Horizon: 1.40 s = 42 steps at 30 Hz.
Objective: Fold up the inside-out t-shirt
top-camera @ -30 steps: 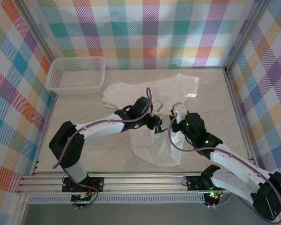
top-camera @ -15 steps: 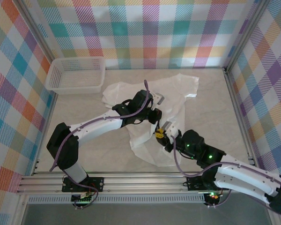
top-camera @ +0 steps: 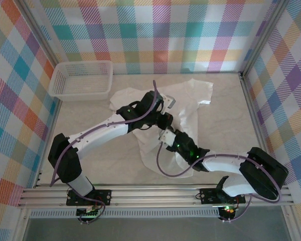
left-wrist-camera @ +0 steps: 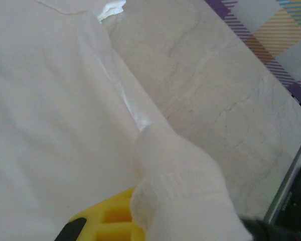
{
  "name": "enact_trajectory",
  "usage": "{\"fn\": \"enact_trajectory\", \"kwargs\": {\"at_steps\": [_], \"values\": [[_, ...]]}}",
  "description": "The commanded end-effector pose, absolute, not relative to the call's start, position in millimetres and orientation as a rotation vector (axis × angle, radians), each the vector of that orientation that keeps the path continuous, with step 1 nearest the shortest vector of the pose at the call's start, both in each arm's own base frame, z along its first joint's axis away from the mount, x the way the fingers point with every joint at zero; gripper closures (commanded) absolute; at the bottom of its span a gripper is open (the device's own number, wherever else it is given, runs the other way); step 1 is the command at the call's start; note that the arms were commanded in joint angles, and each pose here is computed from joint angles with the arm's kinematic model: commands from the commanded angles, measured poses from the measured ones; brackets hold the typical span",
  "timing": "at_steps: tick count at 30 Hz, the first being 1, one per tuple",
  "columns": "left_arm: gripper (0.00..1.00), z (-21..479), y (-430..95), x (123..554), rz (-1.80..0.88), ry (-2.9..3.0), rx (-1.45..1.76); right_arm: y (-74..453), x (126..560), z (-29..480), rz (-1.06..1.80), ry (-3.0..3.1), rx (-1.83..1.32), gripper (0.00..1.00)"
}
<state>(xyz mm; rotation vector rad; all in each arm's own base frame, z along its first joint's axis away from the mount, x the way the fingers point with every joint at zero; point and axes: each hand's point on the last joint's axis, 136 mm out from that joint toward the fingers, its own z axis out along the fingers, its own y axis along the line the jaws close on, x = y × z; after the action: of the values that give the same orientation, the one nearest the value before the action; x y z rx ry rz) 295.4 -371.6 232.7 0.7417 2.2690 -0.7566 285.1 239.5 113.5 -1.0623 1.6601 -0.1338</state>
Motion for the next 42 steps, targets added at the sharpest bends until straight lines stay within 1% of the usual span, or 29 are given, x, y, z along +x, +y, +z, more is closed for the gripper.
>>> {"fn": "enact_trajectory", "kwargs": {"at_steps": [1, 4, 6, 8, 11, 13, 16, 17, 19, 21, 25, 27, 30, 32, 34, 35, 39, 41, 42], "values": [[1.00, 267, -365, 286, -0.794, 2.266, 0.772, 217, 322, 141, -0.280, 1.599, -0.972, 1.00], [1.00, 278, -369, 279, -0.842, 2.324, 0.757, 189, 349, 146, -0.395, 1.637, -0.858, 1.00], [1.00, 288, -376, 276, -0.911, 2.349, 0.727, 189, 356, 147, -0.401, 1.645, -0.833, 1.00], [1.00, 300, -384, 277, -0.991, 2.370, 0.645, 201, 356, 146, -0.311, 1.678, -0.804, 1.00], [1.00, 316, -394, 281, -1.078, 2.371, 0.560, 225, 346, 152, -0.028, 1.806, -0.653, 1.00], [1.00, 325, -399, 284, -1.095, 2.357, 0.529, 239, 342, 164, 0.244, 1.912, -0.472, 0.98], [1.00, 334, -402, 287, -1.093, 2.331, 0.539, 236, 354, 189, 0.608, 1.926, -0.184, 0.97], [1.00, 336, -404, 287, -1.099, 2.324, 0.542, 238, 357, 195, 0.691, 1.930, -0.151, 0.97], [1.00, 348, -410, 287, -1.138, 2.296, 0.544, 250, 362, 190, 0.770, 2.012, -0.171, 0.98], [1.00, 365, -417, 286, -1.201, 2.247, 0.540, 261, 362, 165, 0.802, 2.145, -0.174, 1.00], [1.00, 401, -429, 285, -1.264, 2.159, 0.554, 279, 359, 124, 0.890, 2.274, -0.185, 1.00], [1.00, 412, -430, 284, -1.248, 2.121, 0.573, 285, 359, 131, 0.938, 2.294, -0.194, 1.00], [1.00, 423, -426, 284, -1.191, 2.065, 0.596, 292, 366, 178, 0.987, 2.228, -0.213, 1.00], [1.00, 431, -425, 282, -1.172, 2.023, 0.624, 285, 375, 203, 0.994, 2.163, -0.167, 1.00], [1.00, 441, -428, 272, -1.192, 1.956, 0.688, 276, 386, 205, 0.993, 2.136, -0.094, 1.00], [1.00, 449, -430, 266, -1.206, 1.915, 0.714, 277, 388, 195, 0.987, 2.151, -0.099, 1.00], [1.00, 472, -429, 249, -1.188, 1.779, 0.770, 297, 374, 117, 1.036, 2.389, -0.234, 1.00], [1.00, 477, -423, 248, -1.141, 1.754, 0.761, 298, 368, 106, 1.053, 2.395, -0.266, 1.00], [1.00, 478, -419, 250, -1.120, 1.750, 0.751, 298, 367, 114, 1.059, 2.362, -0.287, 1.00]]}}
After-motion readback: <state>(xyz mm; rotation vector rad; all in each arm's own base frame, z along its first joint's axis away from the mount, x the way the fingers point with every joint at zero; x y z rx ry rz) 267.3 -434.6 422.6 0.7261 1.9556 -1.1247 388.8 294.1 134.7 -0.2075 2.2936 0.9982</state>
